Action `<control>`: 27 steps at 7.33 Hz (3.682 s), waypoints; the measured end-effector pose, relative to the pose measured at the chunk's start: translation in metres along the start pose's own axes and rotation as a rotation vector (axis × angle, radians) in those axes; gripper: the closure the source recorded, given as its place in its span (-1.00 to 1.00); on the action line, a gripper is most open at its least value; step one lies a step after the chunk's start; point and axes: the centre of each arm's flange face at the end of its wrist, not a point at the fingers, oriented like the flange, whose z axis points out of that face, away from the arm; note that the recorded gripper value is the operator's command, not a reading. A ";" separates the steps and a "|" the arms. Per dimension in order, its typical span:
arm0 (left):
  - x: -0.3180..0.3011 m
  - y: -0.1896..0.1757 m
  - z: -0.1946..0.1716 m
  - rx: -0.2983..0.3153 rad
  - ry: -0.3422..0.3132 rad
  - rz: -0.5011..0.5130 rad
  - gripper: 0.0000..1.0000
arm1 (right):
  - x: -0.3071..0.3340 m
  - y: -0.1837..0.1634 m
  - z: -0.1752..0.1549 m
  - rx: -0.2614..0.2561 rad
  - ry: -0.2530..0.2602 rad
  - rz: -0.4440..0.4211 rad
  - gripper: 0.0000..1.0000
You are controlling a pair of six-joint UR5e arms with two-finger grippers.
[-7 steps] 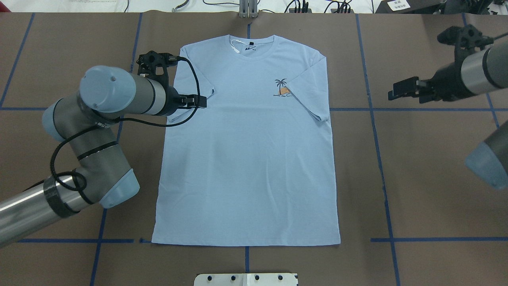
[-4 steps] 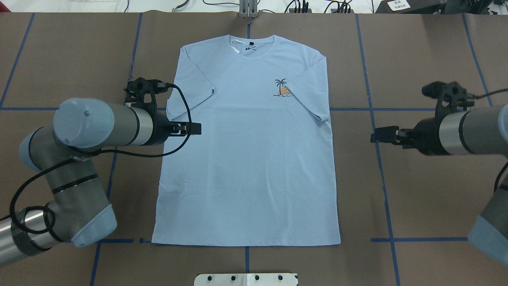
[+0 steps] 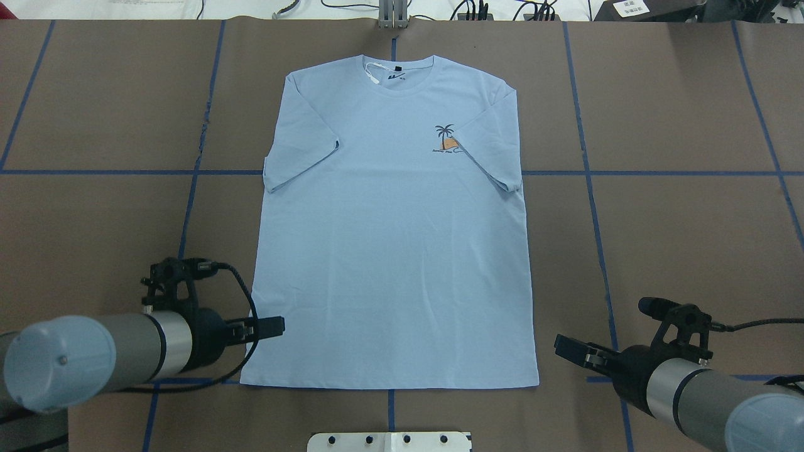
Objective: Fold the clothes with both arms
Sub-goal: 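Lower both grippers to the shirt's hem corners nearest the robot, then grasp the hem corners nearest the robot with both grippers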
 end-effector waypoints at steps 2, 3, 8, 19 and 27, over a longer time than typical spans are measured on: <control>-0.009 0.050 0.013 -0.014 -0.033 -0.102 -0.19 | 0.000 0.008 -0.002 -0.001 -0.004 0.016 -0.89; -0.014 0.059 0.019 -0.016 -0.049 -0.117 -0.19 | -0.001 0.009 -0.002 -0.001 -0.005 0.021 -0.89; -0.024 0.065 0.030 -0.017 -0.088 -0.092 -0.14 | -0.001 0.012 0.000 0.009 -0.008 0.026 -0.90; -0.036 0.063 0.048 -0.008 -0.129 -0.067 0.40 | 0.000 0.016 0.001 0.009 -0.009 0.020 -0.91; -0.029 0.063 0.043 -0.016 -0.112 -0.042 1.00 | -0.006 0.021 0.008 0.017 -0.020 0.019 -0.90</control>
